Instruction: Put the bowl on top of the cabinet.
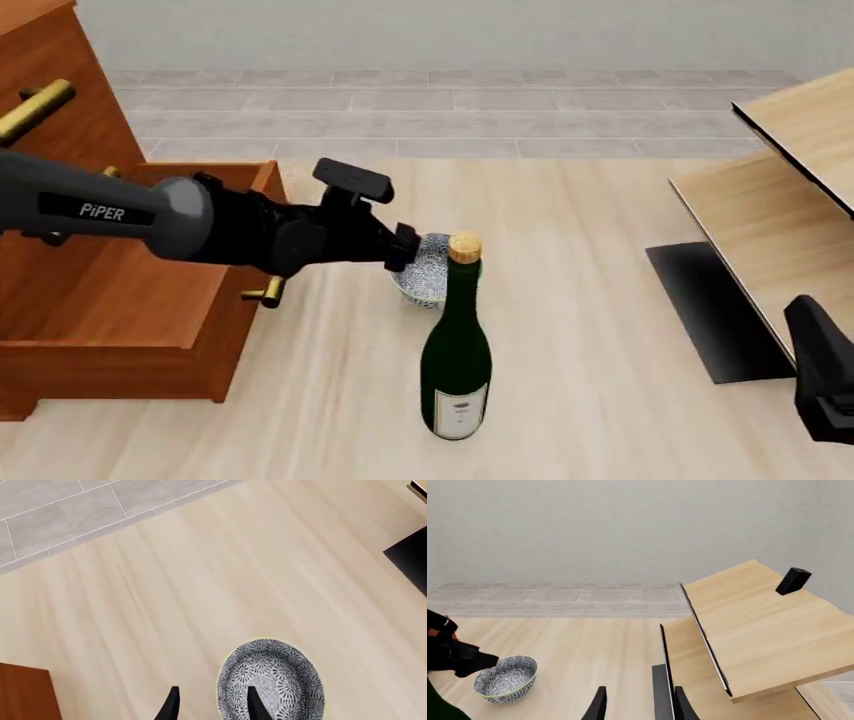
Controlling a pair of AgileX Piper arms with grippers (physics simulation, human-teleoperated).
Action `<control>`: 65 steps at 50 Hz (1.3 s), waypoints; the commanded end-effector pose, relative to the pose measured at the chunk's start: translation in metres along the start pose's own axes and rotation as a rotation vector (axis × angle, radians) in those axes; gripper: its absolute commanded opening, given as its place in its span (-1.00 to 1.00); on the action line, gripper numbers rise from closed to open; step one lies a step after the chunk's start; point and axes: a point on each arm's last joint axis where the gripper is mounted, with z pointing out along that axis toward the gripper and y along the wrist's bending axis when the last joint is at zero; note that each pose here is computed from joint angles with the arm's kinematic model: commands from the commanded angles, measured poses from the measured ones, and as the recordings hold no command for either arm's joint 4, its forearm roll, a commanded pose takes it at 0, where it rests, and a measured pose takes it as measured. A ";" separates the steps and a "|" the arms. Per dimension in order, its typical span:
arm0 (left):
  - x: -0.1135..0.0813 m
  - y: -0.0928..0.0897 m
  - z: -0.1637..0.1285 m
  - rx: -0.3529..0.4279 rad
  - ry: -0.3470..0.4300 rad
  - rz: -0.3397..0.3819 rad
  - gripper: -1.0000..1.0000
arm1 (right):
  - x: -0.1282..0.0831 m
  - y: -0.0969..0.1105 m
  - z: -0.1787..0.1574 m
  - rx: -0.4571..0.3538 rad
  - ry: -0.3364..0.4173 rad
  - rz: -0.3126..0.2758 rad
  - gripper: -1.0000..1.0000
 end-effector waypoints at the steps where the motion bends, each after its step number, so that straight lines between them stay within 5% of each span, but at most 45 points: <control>1: 0.006 0.005 0.017 -0.010 0.023 0.004 1.00 | 0.000 0.000 0.000 0.000 0.000 0.000 1.00; 64: 0.027 0.010 0.059 -0.014 0.095 0.109 1.00 | 0.000 0.000 0.000 0.000 0.000 0.000 1.00; 65: 0.029 0.008 0.058 -0.011 0.094 0.097 -1.00 | 0.000 0.000 0.000 0.000 0.000 0.000 1.00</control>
